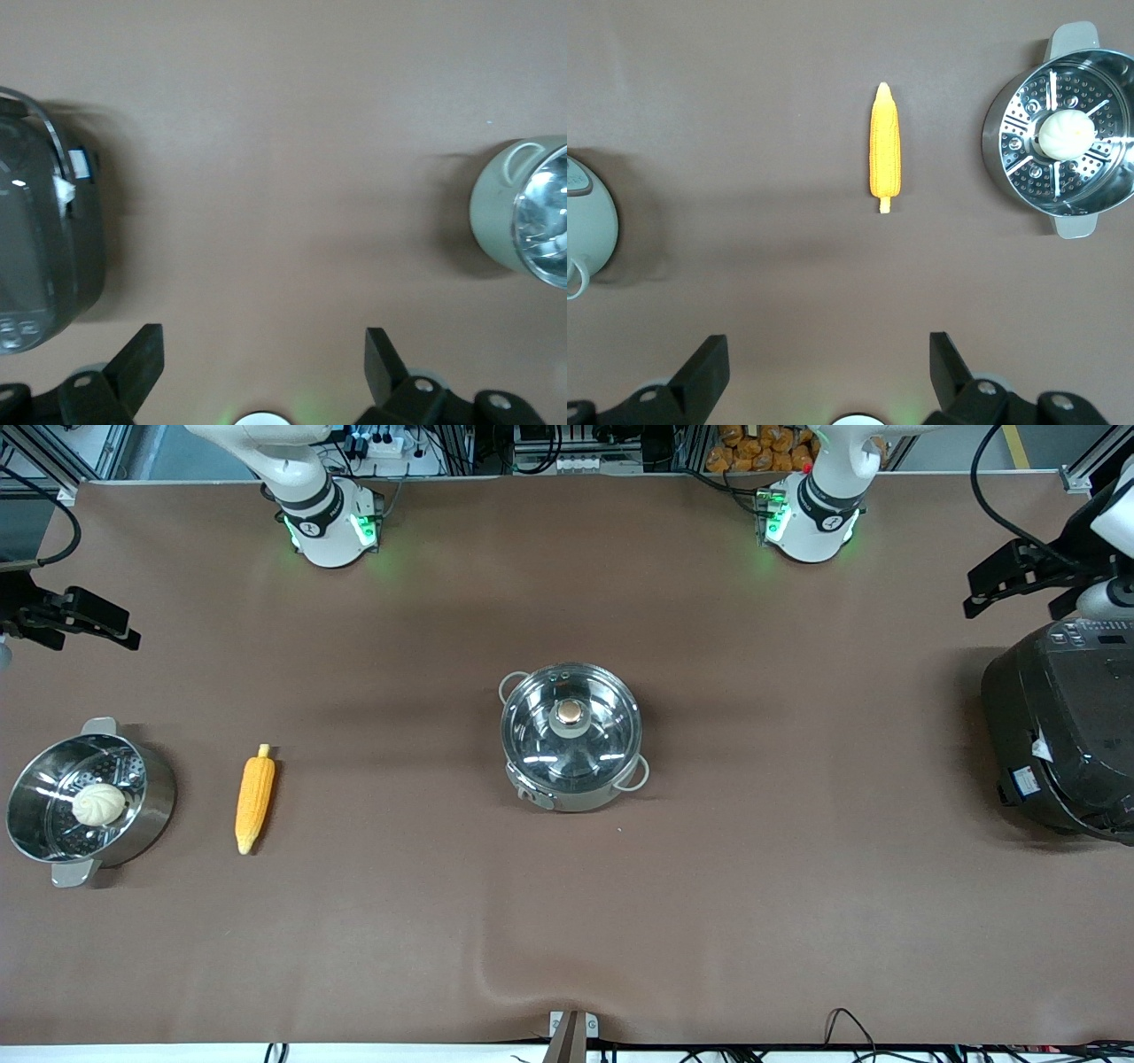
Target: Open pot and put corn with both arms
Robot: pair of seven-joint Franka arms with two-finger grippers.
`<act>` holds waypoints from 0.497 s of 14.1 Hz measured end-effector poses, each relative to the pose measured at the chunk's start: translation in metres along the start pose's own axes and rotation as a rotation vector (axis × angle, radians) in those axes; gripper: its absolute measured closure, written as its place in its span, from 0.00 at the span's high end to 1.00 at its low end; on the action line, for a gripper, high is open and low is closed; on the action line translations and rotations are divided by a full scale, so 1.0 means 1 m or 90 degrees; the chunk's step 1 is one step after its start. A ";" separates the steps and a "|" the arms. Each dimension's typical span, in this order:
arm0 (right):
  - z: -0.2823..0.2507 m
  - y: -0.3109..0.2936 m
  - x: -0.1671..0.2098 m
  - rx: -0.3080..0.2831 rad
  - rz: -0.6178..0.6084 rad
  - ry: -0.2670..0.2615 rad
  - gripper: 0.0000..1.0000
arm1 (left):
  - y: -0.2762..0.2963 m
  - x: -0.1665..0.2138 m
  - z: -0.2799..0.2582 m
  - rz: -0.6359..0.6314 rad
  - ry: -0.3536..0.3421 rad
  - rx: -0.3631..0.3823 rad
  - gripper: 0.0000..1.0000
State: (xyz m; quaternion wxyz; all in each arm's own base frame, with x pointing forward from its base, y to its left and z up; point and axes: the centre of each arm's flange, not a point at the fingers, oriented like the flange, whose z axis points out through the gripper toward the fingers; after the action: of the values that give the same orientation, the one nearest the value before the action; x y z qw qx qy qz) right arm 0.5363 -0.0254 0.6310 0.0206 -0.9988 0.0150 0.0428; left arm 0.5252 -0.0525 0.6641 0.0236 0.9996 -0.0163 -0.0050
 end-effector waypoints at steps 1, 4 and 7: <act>0.000 -0.001 0.000 0.000 -0.001 0.000 1.00 | 0.003 0.009 0.006 0.002 0.009 -0.012 1.00; 0.000 -0.004 0.000 0.000 -0.005 0.000 1.00 | 0.033 0.040 0.036 0.025 0.034 -0.040 1.00; 0.001 -0.006 0.001 -0.001 -0.007 0.002 1.00 | 0.096 0.052 0.070 -0.023 0.016 -0.047 1.00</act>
State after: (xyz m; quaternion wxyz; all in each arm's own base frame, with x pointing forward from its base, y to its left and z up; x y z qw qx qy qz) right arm 0.5375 -0.0190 0.6305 0.0203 -0.9989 0.0091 0.0413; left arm 0.5736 -0.1536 0.5985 0.0606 0.9981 0.0026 0.0067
